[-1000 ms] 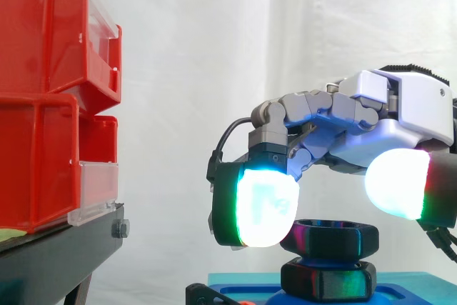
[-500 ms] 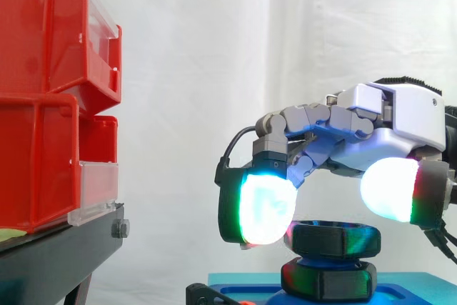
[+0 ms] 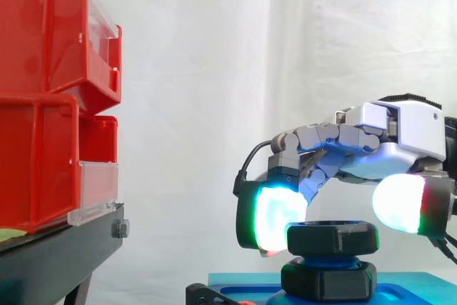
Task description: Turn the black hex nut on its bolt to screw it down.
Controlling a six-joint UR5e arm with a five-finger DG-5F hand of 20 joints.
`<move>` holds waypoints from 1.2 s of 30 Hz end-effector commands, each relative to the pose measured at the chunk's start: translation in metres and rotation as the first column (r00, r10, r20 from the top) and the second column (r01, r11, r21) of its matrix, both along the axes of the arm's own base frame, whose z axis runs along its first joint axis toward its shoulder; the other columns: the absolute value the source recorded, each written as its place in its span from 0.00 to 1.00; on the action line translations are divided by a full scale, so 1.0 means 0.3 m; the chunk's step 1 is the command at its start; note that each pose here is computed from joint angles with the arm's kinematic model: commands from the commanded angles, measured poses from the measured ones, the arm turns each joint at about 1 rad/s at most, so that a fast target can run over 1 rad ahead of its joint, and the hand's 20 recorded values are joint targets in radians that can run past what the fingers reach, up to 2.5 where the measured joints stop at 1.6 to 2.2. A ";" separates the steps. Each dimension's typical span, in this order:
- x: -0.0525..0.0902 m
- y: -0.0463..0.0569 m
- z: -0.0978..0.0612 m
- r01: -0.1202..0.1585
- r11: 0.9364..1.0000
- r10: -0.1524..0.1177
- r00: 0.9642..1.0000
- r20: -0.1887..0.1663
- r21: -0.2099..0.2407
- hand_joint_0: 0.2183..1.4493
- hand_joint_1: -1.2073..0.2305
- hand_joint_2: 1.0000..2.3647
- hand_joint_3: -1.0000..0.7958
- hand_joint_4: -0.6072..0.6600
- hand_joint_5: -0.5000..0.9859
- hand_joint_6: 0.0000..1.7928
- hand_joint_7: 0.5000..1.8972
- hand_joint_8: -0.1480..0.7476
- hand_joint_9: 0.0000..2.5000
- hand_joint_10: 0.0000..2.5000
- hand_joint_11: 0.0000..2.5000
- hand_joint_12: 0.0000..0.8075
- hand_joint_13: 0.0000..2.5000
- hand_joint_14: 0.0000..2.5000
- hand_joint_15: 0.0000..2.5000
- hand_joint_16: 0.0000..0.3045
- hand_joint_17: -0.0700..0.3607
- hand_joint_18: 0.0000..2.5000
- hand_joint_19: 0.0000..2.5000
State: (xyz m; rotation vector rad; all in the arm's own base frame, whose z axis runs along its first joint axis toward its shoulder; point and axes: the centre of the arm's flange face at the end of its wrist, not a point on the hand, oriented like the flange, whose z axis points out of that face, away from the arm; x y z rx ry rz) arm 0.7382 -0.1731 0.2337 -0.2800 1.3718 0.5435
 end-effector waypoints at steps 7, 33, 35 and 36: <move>0.004 -0.022 0.018 0.001 1.000 -0.001 0.999 0.035 0.004 0.20 0.61 0.00 0.28 0.57 0.27 0.28 0.46 0.37 0.32 0.01 0.14 0.31 0.27 0.01 0.14 0.10 0.32 0.17 0.13; 0.080 0.191 0.053 -0.011 1.000 0.011 0.997 0.070 0.001 0.20 0.61 0.00 0.28 0.58 0.27 0.28 0.46 0.38 0.32 0.01 0.14 0.31 0.28 0.01 0.14 0.10 0.33 0.17 0.13; 0.084 0.212 0.056 -0.010 1.000 0.010 0.998 0.069 0.000 0.20 0.61 0.00 0.28 0.58 0.27 0.28 0.46 0.38 0.32 0.01 0.15 0.32 0.28 0.01 0.14 0.10 0.33 0.17 0.13; 0.085 0.219 0.056 -0.012 1.000 0.012 0.998 0.069 0.001 0.20 0.61 0.00 0.28 0.58 0.27 0.28 0.46 0.38 0.32 0.01 0.14 0.32 0.28 0.01 0.14 0.10 0.33 0.17 0.13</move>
